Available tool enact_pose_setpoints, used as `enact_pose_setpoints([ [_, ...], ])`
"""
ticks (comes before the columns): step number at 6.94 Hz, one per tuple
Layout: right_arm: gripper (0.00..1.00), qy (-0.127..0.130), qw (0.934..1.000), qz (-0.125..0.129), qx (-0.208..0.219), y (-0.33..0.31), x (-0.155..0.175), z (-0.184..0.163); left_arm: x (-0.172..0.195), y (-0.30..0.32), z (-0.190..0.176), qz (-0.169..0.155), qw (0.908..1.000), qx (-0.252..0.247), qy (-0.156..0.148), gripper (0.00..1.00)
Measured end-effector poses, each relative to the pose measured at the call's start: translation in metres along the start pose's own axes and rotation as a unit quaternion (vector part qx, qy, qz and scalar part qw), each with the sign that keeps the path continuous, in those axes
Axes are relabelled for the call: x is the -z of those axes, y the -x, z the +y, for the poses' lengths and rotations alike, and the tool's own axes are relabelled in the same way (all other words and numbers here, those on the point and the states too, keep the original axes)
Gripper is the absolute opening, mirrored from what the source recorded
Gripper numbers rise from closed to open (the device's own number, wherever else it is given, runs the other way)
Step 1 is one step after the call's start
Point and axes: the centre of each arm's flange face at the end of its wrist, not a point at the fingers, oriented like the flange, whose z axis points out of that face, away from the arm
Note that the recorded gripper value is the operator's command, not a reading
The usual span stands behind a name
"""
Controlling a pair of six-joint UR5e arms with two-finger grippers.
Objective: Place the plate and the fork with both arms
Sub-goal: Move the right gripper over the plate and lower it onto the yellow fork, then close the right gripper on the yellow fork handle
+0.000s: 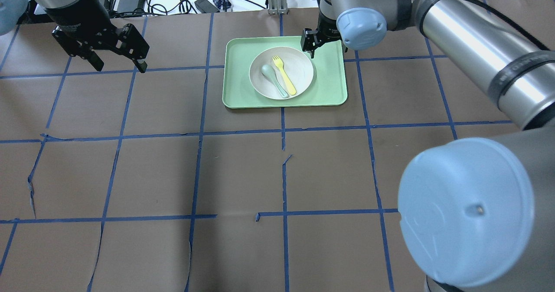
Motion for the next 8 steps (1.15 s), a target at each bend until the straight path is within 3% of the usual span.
enact_pose_setpoints([
  [2, 0.65, -0.014, 0.9999, -0.006, -0.003, 0.045, -0.041, -0.024, -0.007, -0.014, 0.006, -0.002, 1.0000, -0.009, 0.002, 1.00],
  [4, 0.62, -0.022, 0.9997, -0.013, 0.002, 0.066, -0.059, -0.025, -0.019, -0.022, 0.011, -0.004, 0.9999, -0.013, -0.010, 1.00],
  [8, 0.56, -0.003, 0.9997, -0.014, 0.018, 0.091, -0.086, -0.008, -0.035, -0.024, 0.017, -0.005, 0.9997, -0.015, -0.019, 1.00],
])
